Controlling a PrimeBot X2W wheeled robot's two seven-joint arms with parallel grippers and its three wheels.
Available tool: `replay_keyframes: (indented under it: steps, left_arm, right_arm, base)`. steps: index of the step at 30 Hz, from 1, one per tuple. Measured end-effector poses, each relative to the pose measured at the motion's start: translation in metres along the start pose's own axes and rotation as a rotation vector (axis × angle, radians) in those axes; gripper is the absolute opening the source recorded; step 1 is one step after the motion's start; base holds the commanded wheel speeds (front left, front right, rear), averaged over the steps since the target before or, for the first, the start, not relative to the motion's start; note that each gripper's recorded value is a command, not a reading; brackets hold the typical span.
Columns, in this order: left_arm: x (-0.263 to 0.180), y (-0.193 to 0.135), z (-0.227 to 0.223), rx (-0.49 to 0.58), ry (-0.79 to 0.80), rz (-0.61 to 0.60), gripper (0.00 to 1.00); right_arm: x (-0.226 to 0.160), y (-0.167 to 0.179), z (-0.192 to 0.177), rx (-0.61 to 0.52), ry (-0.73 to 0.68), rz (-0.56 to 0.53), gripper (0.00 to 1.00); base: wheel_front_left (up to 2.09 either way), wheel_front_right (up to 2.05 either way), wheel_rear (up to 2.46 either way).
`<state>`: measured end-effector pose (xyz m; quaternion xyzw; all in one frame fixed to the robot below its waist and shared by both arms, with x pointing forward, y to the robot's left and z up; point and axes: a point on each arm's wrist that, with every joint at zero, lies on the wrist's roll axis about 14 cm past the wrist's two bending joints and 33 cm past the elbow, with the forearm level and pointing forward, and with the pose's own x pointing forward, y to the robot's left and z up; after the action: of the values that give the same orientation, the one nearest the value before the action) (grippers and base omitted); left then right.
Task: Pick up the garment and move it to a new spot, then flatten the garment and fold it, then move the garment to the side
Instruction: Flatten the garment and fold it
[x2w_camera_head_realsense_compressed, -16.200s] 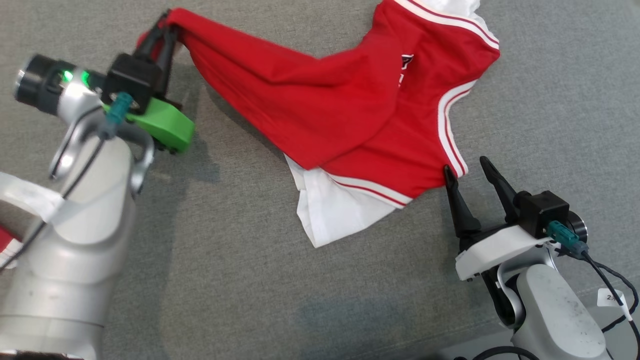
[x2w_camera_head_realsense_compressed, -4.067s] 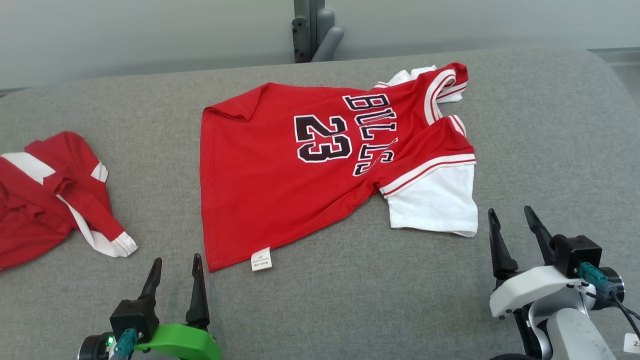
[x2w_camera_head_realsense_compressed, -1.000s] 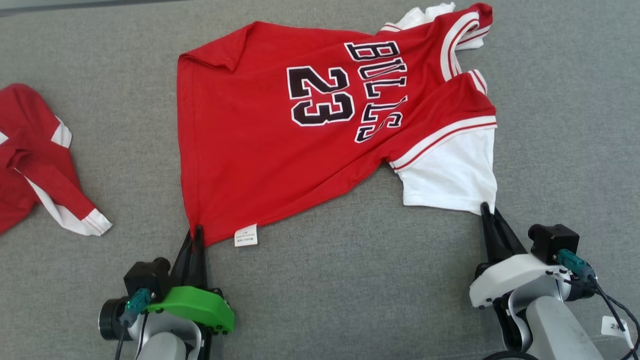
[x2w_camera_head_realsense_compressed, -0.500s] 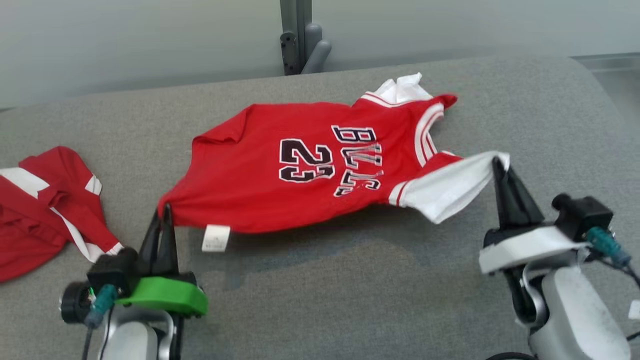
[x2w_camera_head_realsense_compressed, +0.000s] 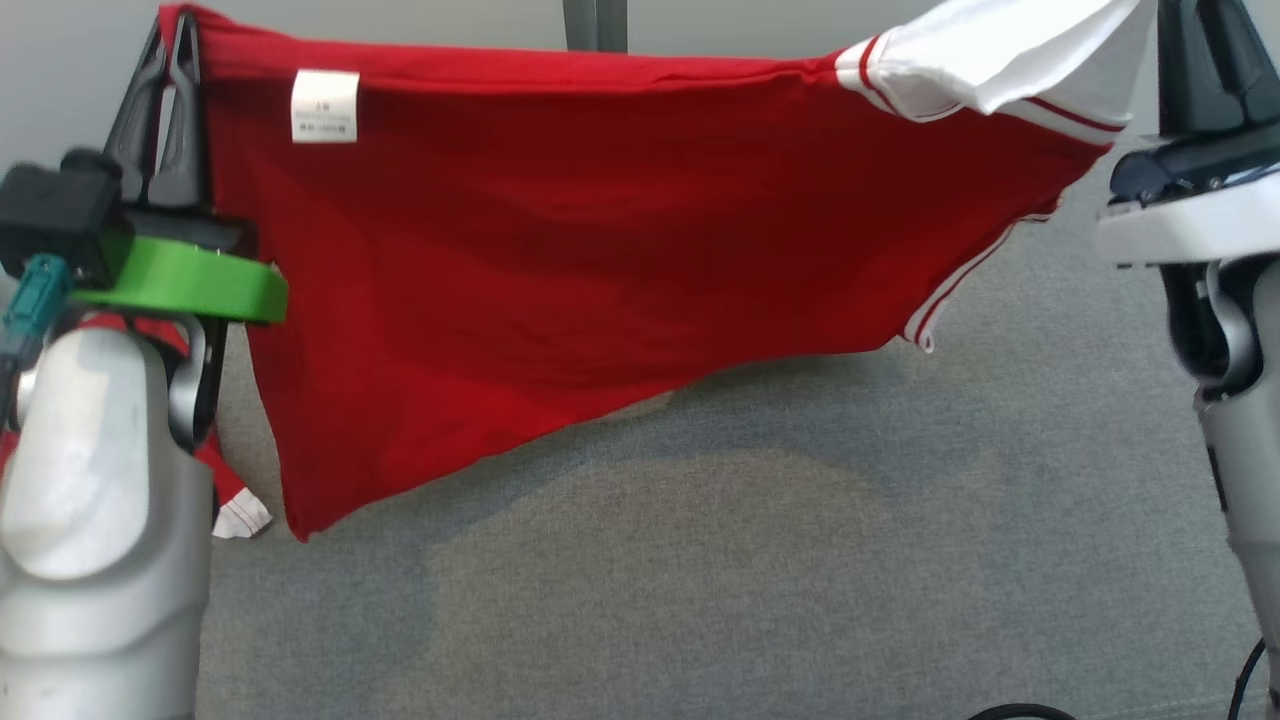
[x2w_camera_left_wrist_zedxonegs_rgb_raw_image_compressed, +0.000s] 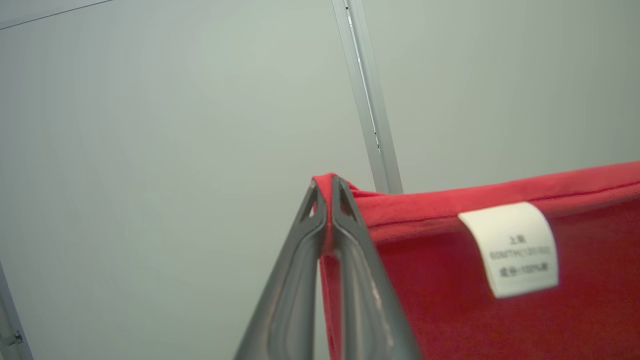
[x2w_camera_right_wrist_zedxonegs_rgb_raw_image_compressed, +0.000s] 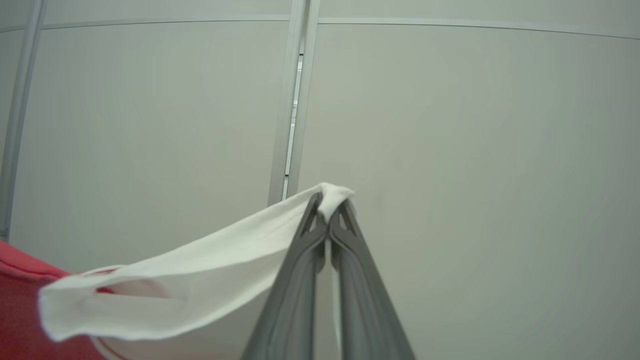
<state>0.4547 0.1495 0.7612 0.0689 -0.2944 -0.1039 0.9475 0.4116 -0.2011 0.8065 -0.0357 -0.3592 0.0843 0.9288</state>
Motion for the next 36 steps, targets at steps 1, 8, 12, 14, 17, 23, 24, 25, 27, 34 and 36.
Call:
replay_keyframes:
  steps: [1, 8, 12, 14, 17, 23, 24, 25, 27, 34, 36]
  left_arm:
    - [0.008, -0.001, 0.0, 0.012, -0.004, -0.012, 0.0]
    - [0.078, 0.003, -0.002, 0.101, -0.039, -0.059, 0.0]
    - [0.125, 0.008, -0.01, 0.166, -0.058, -0.068, 0.0]
    - [0.148, 0.007, -0.011, 0.201, -0.082, -0.078, 0.0]
    - [0.178, 0.006, -0.005, 0.252, -0.144, -0.085, 0.0]
    - [0.203, 0.007, -0.018, 0.322, -0.202, -0.095, 0.0]
    - [0.204, 0.005, -0.029, 0.318, -0.194, -0.101, 0.0]
    - [0.203, 0.005, -0.045, 0.308, -0.172, -0.104, 0.0]
    - [0.199, 0.003, -0.078, 0.274, -0.127, -0.108, 0.0]
    - [0.124, -0.024, -0.238, 0.094, 0.191, -0.103, 0.0]
    - [0.09, -0.039, -0.273, 0.025, 0.282, -0.098, 0.0]
  right_arm:
    - [0.006, -0.002, -0.002, -0.014, 0.001, 0.006, 0.0]
    - [0.078, -0.02, -0.013, -0.124, -0.012, 0.045, 0.0]
    - [0.129, -0.043, -0.018, -0.223, -0.033, 0.022, 0.0]
    - [0.152, -0.056, -0.016, -0.267, -0.062, -0.005, 0.0]
    - [0.179, -0.069, -0.016, -0.336, -0.102, -0.032, 0.0]
    - [0.199, -0.076, -0.027, -0.361, -0.164, -0.068, 0.0]
    - [0.199, -0.073, -0.037, -0.377, -0.158, -0.054, 0.0]
    - [0.197, -0.072, -0.049, -0.373, -0.146, -0.052, 0.0]
    - [0.187, -0.076, -0.08, -0.361, -0.097, -0.053, 0.0]
    - [0.092, -0.067, -0.222, -0.212, 0.21, -0.014, 0.0]
    - [0.051, -0.063, -0.251, -0.163, 0.301, -0.023, 0.0]
  base:
    - [0.0, 0.0, 0.0]
    - [0.0, 0.0, 0.0]
    - [0.0, 0.0, 0.0]
    - [0.0, 0.0, 0.0]
    - [0.0, 0.0, 0.0]
    - [0.0, 0.0, 0.0]
    - [0.0, 0.0, 0.0]
    - [0.0, 0.0, 0.0]
    - [0.0, 0.0, 0.0]
    - [0.0, 0.0, 0.0]
    - [0.0, 0.0, 0.0]
